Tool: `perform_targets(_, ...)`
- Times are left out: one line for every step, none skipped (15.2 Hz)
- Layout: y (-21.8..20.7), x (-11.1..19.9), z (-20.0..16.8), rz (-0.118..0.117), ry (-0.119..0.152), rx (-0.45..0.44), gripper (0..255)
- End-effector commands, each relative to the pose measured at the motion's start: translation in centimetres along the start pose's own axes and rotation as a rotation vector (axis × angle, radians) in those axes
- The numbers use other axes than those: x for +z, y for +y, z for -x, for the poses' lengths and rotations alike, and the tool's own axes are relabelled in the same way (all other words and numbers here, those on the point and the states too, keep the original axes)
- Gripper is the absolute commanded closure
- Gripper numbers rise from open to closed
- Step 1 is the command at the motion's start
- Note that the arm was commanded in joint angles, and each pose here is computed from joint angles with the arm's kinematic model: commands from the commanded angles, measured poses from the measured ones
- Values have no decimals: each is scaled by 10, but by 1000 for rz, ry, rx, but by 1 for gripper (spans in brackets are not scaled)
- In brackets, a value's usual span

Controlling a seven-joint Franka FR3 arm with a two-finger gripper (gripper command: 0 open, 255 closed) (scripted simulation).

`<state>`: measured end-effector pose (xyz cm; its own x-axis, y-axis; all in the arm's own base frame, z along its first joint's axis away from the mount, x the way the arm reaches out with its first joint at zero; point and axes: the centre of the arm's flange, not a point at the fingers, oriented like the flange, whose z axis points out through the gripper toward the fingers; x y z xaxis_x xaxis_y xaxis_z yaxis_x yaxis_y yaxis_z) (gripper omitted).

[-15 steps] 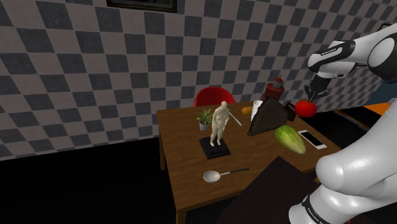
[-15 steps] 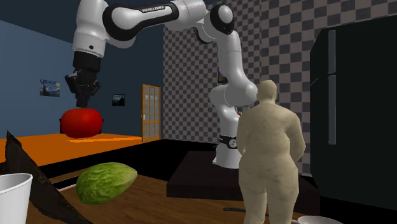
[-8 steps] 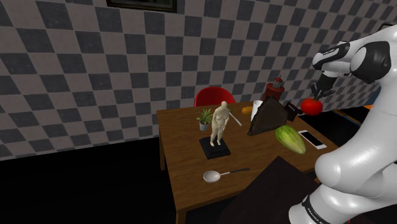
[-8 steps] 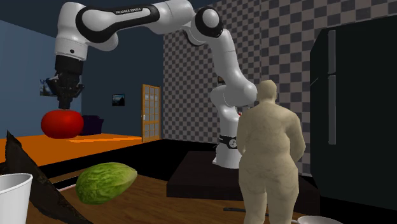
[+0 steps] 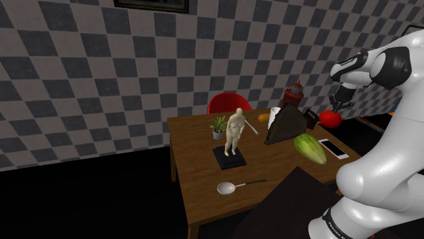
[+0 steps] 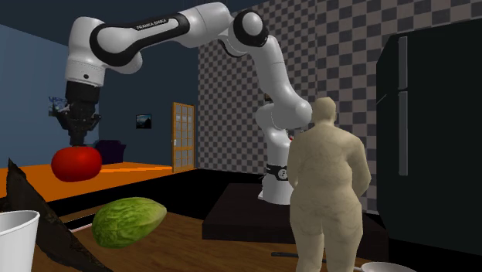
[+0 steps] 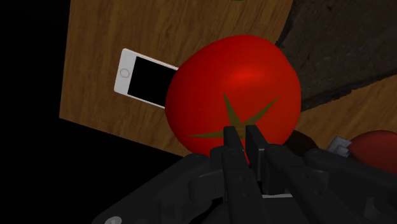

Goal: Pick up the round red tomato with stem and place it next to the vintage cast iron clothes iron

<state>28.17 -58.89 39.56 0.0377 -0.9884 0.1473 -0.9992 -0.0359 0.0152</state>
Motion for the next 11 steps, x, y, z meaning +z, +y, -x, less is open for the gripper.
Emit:
perform_targets(-1, 11, 2, 0, 1, 0, 255)
perform_targets(-1, 16, 3, 0, 1, 0, 255)
perform_targets(-1, 22, 4, 0, 1, 0, 255)
perform_targets(-1, 27, 4, 0, 1, 0, 255)
perform_targets(-1, 32, 5, 0, 1, 0, 255)
perform_targets(-2, 37, 6, 0, 1, 0, 255)
perform_targets(-2, 43, 7, 0, 1, 0, 255)
perform_targets(-2, 48, 8, 0, 1, 0, 255)
perform_targets(-2, 53, 8, 0, 1, 0, 255)
perform_targets(-2, 58, 9, 0, 1, 0, 255)
perform_targets(-2, 63, 10, 0, 1, 0, 255)
